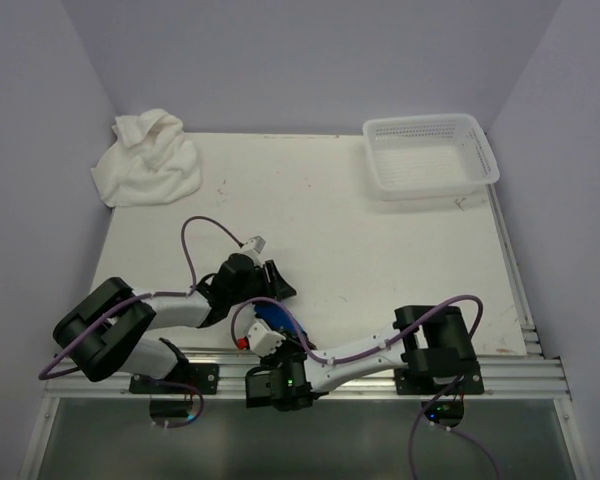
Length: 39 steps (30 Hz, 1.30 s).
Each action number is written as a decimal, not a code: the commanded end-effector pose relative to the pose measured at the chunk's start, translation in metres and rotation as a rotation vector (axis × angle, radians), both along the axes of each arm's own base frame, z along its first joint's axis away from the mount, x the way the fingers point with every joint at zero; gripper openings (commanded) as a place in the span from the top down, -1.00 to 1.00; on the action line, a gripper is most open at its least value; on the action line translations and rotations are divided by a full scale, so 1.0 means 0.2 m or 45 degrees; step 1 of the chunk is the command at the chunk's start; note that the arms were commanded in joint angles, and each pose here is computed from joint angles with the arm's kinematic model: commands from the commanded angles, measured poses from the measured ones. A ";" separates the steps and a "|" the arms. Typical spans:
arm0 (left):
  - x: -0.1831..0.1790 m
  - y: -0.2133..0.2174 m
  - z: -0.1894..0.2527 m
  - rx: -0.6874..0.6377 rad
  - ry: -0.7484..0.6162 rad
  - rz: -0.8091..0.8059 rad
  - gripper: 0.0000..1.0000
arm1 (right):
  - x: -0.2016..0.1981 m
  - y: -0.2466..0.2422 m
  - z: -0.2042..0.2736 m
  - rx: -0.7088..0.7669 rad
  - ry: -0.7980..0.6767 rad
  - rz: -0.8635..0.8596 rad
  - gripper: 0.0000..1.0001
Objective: Roll the towels
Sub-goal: Roll the towel
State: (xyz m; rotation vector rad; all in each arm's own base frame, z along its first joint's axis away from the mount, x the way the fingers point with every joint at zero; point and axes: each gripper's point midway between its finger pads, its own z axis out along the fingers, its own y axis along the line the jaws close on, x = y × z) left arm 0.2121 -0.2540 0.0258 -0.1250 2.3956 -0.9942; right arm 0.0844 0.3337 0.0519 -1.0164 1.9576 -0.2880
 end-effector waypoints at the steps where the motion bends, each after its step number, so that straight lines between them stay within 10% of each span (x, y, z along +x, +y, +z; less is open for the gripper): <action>1: 0.04 0.07 -0.09 0.102 -0.004 0.058 -0.01 | -0.07 0.01 0.05 0.107 0.118 0.022 0.21; 18: 0.01 0.14 -0.07 0.080 -0.046 0.129 0.04 | 0.01 0.05 0.32 0.725 0.490 0.045 -0.11; 39: -0.06 0.19 -0.07 -0.006 -0.079 0.159 0.06 | 0.23 0.25 0.22 0.746 0.603 0.051 -0.27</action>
